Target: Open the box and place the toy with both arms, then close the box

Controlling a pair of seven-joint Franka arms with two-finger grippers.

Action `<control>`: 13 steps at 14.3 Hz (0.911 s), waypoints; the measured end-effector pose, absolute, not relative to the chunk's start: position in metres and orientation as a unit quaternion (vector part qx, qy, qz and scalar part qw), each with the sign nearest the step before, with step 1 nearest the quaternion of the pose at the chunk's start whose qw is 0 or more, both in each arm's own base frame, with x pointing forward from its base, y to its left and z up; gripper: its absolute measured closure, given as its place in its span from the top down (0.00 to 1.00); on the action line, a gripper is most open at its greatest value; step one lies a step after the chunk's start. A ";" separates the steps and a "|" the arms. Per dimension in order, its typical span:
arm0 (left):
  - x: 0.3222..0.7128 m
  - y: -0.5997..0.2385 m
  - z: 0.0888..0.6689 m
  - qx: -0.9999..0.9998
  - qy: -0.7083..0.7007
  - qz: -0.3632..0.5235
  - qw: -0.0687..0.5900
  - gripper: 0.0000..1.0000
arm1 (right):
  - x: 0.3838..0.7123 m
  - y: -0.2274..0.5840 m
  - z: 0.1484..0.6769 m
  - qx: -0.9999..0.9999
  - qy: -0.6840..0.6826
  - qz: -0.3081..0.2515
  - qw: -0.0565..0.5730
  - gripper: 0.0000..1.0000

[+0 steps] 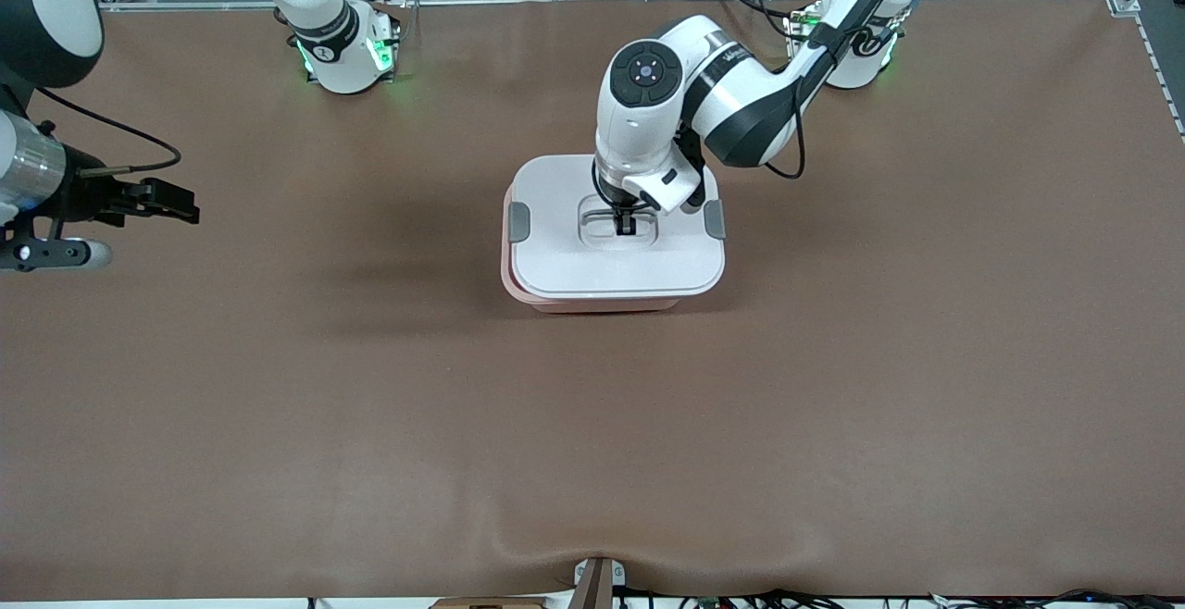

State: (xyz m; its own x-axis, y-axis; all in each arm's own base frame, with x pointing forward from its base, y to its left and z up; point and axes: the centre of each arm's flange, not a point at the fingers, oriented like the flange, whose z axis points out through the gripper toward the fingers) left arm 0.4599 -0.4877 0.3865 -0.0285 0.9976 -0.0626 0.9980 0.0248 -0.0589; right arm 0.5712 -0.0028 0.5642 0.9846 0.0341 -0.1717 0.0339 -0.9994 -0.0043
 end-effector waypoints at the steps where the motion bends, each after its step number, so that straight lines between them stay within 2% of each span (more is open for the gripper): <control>1: 0.458 -0.489 0.386 0.698 0.715 -0.043 0.002 0.07 | 0.571 0.000 0.570 -0.996 -0.017 0.086 0.001 1.00; 6: 0.454 -0.497 0.381 0.697 0.717 -0.013 0.006 0.07 | 0.571 -0.001 0.598 -0.998 -0.014 0.064 0.000 1.00; 13: 0.451 -0.502 0.369 0.702 0.712 -0.002 0.001 0.07 | 0.580 -0.009 0.604 -1.000 0.009 0.025 -0.001 1.00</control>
